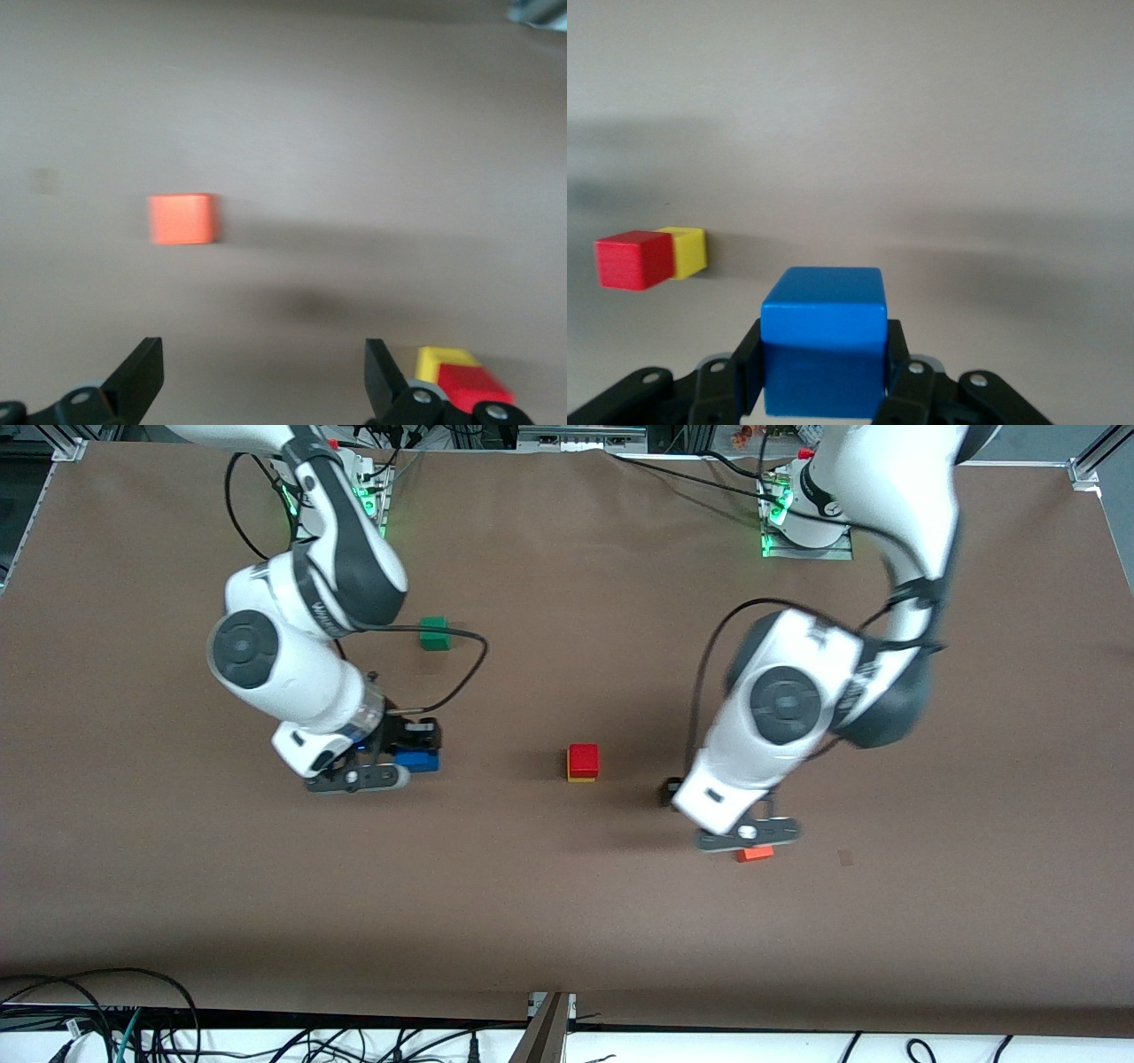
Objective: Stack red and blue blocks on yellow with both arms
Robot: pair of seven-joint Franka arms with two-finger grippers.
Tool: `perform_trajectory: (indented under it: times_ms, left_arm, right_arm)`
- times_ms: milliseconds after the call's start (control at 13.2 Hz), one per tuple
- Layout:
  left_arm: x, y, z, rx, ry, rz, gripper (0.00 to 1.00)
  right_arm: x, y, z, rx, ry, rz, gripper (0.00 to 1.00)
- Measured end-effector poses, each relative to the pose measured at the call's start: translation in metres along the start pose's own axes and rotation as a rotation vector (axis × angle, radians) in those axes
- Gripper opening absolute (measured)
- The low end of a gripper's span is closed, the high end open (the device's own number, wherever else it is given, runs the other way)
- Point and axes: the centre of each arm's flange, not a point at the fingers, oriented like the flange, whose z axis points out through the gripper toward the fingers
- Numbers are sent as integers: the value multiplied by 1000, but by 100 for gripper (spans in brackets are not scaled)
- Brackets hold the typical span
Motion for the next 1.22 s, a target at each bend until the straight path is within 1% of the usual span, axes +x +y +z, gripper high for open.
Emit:
perform_trajectory:
  times_ms: [152, 228, 380, 532, 684, 836, 988, 1216]
  left_arm:
    - [12, -59, -42, 9, -7, 41, 100]
    - [16, -89, -57, 11, -20, 77, 100]
    - [22, -150, -88, -13, -35, 127, 100]
    - [20, -206, -124, -26, -18, 167, 100]
    - [2, -252, -163, -21, 4, 169, 100]
    - [-17, -271, -173, -12, -7, 153, 100]
    - [-31, -277, -165, -4, -43, 150, 100]
    - [-47, -276, -154, 0, -82, 153, 100]
  right_arm:
    - [-12, -57, 21, -33, 8, 37, 55]
    - [-22, -90, 33, -60, 24, 57, 55]
    - [-44, -152, 65, -107, 58, 79, 55]
    - [-55, -183, 97, -127, 76, 62, 55]
    - [-53, -190, 119, -129, 96, 47, 55]
    - [-53, -195, 122, -121, 108, 39, 55]
    - [-55, -202, 123, -107, 125, 28, 55]
    - [-56, -208, 124, -101, 134, 19, 55]
